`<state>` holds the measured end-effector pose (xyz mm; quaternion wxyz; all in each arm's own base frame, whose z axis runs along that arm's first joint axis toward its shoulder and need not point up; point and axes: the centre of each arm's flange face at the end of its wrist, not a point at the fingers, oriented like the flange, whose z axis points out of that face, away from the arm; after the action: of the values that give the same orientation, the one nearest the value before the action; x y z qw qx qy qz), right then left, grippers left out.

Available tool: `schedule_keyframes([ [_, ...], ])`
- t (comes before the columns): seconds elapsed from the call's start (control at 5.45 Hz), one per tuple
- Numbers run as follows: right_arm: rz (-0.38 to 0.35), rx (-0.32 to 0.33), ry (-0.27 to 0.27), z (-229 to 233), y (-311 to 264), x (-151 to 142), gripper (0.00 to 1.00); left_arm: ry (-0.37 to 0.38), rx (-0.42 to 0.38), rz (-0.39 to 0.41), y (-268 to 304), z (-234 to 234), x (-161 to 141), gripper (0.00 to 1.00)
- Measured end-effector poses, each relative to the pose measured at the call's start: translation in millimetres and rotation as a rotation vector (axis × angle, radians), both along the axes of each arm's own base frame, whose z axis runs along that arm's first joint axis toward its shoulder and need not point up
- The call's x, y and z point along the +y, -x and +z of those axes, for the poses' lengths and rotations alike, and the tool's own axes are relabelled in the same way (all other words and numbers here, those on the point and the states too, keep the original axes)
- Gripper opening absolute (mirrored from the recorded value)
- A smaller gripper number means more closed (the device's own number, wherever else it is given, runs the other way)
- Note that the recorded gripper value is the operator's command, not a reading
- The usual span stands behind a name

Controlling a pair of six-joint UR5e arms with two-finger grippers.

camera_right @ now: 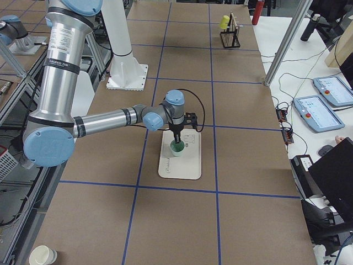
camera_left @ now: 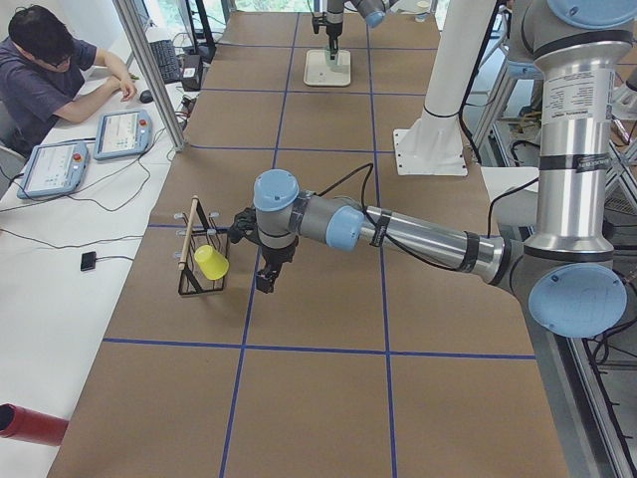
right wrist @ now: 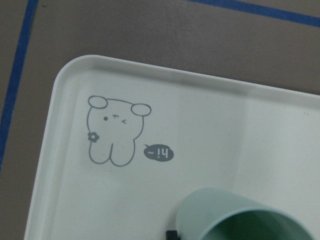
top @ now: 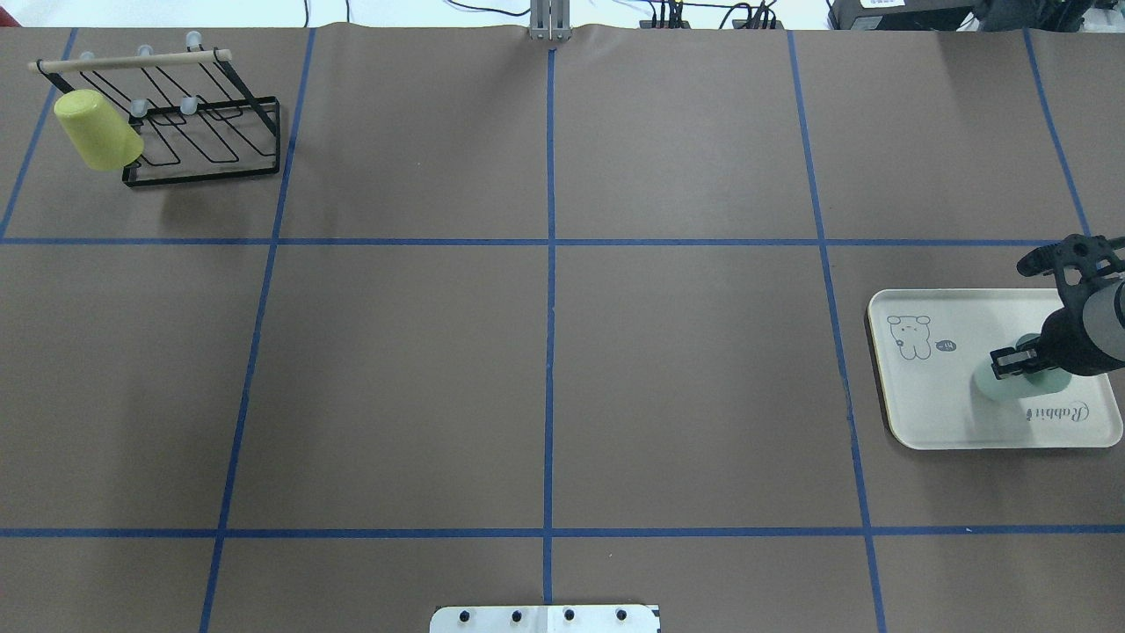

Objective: Left arm grabs green cup and hands to right arm on tray

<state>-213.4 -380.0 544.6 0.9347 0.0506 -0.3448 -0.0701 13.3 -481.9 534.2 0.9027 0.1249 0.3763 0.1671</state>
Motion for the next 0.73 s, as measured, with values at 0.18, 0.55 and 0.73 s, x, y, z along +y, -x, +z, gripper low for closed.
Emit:
schedule_keyframes([
  [0.18,0.013,-0.011,-0.009,-7.4,-5.3,-3.2,1.00,0.001,0.000,0.000,0.0,0.1,-0.1,1.00],
  [0.55,0.059,-0.051,0.020,-34.8,-45.7,-23.2,1.00,0.003,0.001,-0.003,0.0,-0.6,-0.6,1.00],
  [0.73,0.052,-0.042,0.016,-48.3,-73.1,-47.7,1.00,0.014,-0.001,-0.014,3.9,4.1,-0.6,1.00],
])
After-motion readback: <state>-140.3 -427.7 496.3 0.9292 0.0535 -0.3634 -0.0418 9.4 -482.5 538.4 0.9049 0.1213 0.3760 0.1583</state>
